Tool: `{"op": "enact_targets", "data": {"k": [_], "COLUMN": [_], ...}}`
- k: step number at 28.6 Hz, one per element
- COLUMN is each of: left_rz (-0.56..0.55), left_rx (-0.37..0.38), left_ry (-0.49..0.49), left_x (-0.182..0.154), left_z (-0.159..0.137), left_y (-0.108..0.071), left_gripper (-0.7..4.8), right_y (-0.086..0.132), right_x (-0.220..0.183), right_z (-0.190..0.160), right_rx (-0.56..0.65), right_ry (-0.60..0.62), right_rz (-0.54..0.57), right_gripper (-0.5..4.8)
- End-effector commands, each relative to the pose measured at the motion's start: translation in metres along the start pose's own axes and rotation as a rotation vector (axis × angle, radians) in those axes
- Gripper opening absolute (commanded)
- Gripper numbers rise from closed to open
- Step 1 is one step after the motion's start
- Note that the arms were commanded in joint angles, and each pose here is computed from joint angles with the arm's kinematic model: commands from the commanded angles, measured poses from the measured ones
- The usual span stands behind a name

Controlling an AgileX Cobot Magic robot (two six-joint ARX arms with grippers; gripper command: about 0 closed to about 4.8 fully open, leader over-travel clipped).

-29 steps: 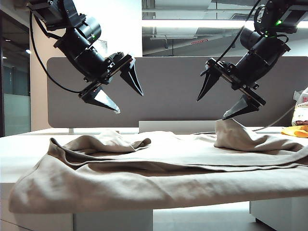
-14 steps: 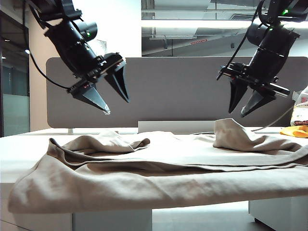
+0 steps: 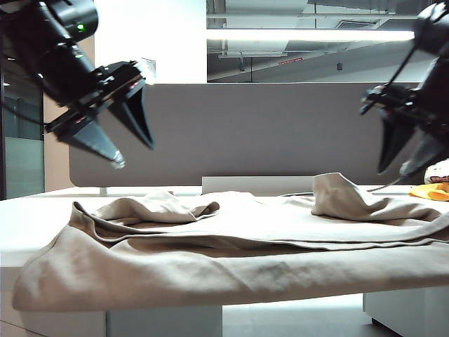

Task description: Fold the bottom side of the T-shirt horizontally towards the center, about one-third of the way, then fold the sleeve back towards the center, creating a straight line along the edge of the T-shirt, and finally fold the bottom of the T-shirt up towards the top, creating a neat rectangle.

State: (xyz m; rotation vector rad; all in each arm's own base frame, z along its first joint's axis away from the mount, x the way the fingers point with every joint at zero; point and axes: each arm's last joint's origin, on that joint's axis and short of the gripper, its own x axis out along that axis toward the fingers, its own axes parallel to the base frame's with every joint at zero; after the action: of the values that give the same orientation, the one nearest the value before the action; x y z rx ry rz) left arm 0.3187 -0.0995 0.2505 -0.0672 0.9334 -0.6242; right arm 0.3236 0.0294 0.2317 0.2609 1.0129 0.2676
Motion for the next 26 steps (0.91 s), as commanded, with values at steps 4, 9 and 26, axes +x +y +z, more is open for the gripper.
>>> {"op": "enact_targets", "data": {"k": [4, 9, 26], "left_rz": [-0.002, 0.000, 0.004], "left_rx": [-0.063, -0.116, -0.262], "left_ry": [0.008, -0.006, 0.055], "left_x": [-0.009, -0.016, -0.013], "left_z": [-0.046, -0.091, -0.173], "left_y": [-0.004, -0.007, -0.006], "left_gripper": [3.36, 3.37, 4.38], "right_y": [-0.014, -0.025, -0.031], "right_x": [-0.025, -0.042, -0.050], "right_z": [-0.052, -0.088, -0.124], "right_rx": [0.047, 0.111, 0.164], "right_ry": [-0.055, -0.088, -0.059], "right_rz": [-0.014, -0.007, -0.039], "right_gripper": [2.08, 2.58, 3.72]}}
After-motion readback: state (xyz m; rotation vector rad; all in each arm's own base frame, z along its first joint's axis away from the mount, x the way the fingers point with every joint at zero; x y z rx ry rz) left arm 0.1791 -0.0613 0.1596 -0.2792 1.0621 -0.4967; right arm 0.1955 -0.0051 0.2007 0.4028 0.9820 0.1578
